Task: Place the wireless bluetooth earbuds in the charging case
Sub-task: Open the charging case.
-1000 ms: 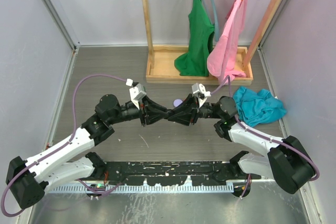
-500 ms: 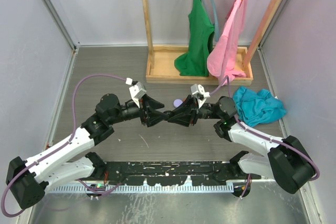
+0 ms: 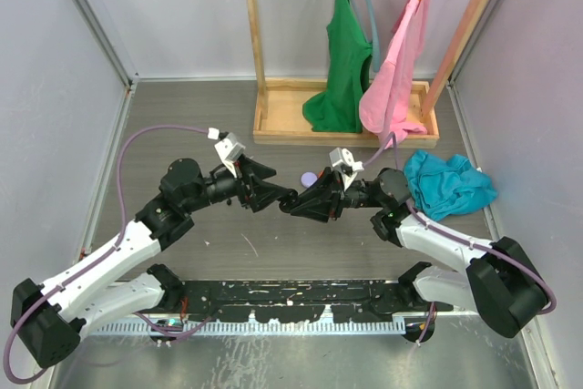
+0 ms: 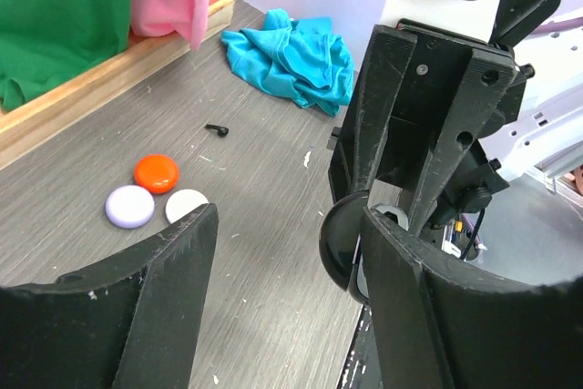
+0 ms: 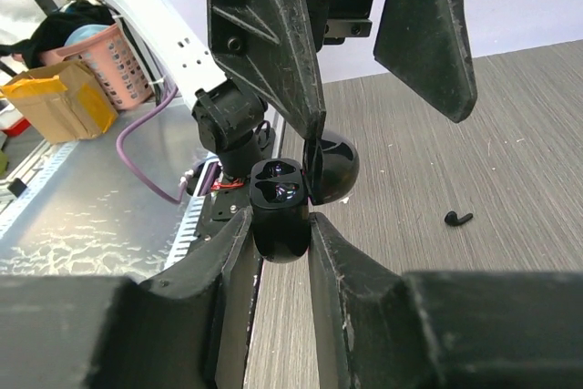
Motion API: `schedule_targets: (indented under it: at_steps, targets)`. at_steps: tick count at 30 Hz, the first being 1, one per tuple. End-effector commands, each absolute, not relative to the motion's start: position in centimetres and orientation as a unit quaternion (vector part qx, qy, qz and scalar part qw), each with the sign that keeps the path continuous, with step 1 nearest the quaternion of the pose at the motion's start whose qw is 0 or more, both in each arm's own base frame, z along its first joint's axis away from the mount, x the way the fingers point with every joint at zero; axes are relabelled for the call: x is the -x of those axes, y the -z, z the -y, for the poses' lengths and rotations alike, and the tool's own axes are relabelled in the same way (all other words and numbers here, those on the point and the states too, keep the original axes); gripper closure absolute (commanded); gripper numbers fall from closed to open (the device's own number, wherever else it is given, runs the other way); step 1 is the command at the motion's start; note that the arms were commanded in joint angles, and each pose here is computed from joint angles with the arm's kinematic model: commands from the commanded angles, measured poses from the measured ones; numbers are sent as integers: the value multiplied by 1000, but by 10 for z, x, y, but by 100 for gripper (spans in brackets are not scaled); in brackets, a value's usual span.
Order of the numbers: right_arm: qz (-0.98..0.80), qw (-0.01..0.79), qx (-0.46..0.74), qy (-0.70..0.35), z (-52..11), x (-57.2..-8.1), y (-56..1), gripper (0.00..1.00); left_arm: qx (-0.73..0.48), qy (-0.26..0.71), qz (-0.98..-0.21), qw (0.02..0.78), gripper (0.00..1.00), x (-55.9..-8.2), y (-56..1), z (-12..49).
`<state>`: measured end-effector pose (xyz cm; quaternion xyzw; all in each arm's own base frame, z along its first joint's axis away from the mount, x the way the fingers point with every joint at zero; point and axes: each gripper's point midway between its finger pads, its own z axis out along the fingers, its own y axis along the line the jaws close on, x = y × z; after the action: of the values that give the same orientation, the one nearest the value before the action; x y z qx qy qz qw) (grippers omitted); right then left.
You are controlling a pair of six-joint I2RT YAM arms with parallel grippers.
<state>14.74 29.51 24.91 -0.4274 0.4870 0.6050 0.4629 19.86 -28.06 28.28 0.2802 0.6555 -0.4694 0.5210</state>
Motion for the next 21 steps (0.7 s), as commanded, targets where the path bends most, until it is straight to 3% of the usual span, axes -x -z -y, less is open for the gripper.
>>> schedule_targets:
  at_steps: [1, 10, 21]
  targets:
    - [-436, 492, 451, -603, -293, -136, -274, 99, -246, 444, -669, 544, 35, -215, -294, 271]
    - [-501, 526, 418, -546, -294, -169, -237, 99, -200, 378, -729, 534, 23, -219, -283, 239]
    - [-543, 575, 380, -479, -282, -196, -201, 99, -98, 229, -846, 472, 24, -220, -211, 176]
